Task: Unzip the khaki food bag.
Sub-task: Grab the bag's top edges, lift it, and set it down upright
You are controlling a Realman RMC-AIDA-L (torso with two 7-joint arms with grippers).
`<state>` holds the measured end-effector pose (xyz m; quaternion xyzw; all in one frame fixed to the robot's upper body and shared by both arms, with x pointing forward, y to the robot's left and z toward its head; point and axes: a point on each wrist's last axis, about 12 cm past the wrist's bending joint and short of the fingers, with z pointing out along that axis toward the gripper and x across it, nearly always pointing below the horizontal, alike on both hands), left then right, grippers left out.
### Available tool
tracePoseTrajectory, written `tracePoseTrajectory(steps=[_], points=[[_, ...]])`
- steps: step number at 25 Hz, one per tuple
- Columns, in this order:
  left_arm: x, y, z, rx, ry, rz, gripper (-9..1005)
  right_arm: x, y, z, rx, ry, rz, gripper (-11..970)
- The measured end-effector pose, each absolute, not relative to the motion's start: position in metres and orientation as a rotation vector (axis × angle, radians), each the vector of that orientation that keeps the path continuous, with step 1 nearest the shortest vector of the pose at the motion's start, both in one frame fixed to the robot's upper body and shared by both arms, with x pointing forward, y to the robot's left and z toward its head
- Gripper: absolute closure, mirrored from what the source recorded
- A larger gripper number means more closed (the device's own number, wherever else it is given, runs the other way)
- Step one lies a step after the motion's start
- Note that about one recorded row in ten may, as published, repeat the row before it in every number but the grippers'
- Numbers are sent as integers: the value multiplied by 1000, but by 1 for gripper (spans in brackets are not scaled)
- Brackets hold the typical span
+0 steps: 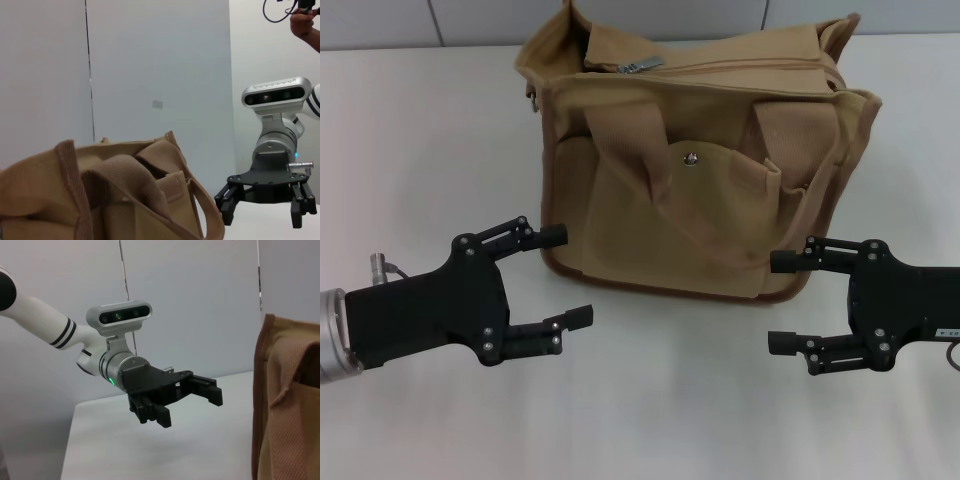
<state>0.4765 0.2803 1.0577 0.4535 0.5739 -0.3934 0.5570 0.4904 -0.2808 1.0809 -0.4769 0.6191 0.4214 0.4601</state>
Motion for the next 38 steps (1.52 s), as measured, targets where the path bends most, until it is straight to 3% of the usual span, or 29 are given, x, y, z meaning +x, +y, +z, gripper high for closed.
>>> tracePoseTrajectory(steps=[7, 13, 35, 38], points=[[476, 280, 1058, 1071, 1352, -924, 155, 490, -279, 1081, -1178, 1514, 1037, 110], [480, 293, 1059, 745, 1344, -748, 154, 489, -280, 1080, -1177, 1496, 1027, 111], [528, 249, 1049, 772, 1474, -734, 156, 491, -280, 1081, -1170, 1494, 1019, 111], [529, 249, 1048, 763, 1483, -730, 277, 490, -280, 1080, -1162, 1493, 1019, 112]])
